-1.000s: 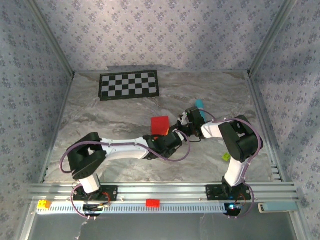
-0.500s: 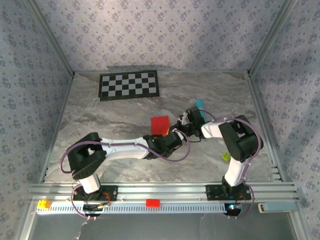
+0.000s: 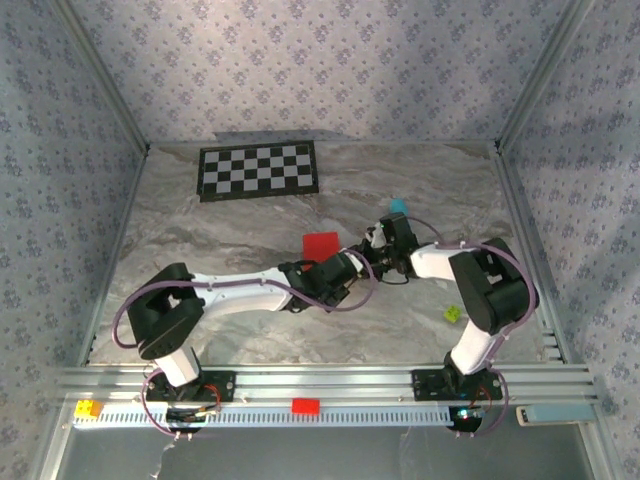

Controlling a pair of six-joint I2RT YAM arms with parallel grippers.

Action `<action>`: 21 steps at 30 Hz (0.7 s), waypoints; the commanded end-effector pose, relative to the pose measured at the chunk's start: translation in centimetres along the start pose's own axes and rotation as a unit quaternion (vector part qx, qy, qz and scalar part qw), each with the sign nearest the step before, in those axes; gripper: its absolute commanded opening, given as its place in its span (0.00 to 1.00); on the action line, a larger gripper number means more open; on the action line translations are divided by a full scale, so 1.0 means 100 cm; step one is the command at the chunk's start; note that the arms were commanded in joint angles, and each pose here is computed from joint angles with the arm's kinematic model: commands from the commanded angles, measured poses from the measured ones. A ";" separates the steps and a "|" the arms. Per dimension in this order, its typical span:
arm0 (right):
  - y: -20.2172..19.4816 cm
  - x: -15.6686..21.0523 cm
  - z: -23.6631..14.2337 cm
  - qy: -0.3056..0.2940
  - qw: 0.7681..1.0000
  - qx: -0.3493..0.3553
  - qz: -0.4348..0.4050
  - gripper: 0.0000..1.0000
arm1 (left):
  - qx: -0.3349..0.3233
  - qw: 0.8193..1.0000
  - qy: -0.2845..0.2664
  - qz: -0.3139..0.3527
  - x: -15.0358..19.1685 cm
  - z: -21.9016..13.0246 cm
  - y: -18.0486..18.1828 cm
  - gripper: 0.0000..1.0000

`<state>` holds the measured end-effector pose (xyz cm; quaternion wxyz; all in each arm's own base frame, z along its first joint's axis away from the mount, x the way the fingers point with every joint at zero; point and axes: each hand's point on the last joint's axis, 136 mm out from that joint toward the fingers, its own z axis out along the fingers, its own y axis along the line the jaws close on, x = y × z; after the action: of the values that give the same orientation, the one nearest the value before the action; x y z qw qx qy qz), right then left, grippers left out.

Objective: Fold a paper plane with a square sheet of paper (pick it up from the middle)
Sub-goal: Fold the triangle a second time at the center of the table.

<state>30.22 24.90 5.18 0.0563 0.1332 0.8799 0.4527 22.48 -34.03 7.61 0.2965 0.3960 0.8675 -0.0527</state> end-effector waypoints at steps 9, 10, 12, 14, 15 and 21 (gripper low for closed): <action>-0.015 0.000 -0.034 -0.061 0.997 0.052 -0.017 0.32 | 0.144 0.979 -0.018 -0.141 -0.008 -0.014 0.008 0.00; -0.014 0.002 -0.034 -0.057 0.997 0.050 -0.020 0.31 | 0.153 0.976 -0.019 -0.151 -0.007 -0.014 0.009 0.00; -0.012 0.007 -0.031 -0.048 0.997 0.047 -0.028 0.27 | 0.166 0.971 -0.019 -0.168 -0.007 -0.013 0.012 0.00; -0.011 0.013 -0.028 -0.038 0.998 0.050 -0.033 0.24 | 0.178 0.967 -0.021 -0.182 -0.006 -0.013 0.015 0.00; -0.012 0.017 -0.026 -0.033 0.997 0.052 -0.037 0.21 | 0.181 0.965 -0.020 -0.190 -0.005 -0.012 0.016 0.00; -0.010 0.036 -0.011 -0.001 0.996 0.063 -0.062 0.08 | 0.187 0.956 -0.028 -0.225 -0.003 -0.011 0.028 0.00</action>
<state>27.31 24.26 6.10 0.0906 0.0967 0.9029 0.4090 24.06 -31.47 7.48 0.2129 0.2515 0.9103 -0.2504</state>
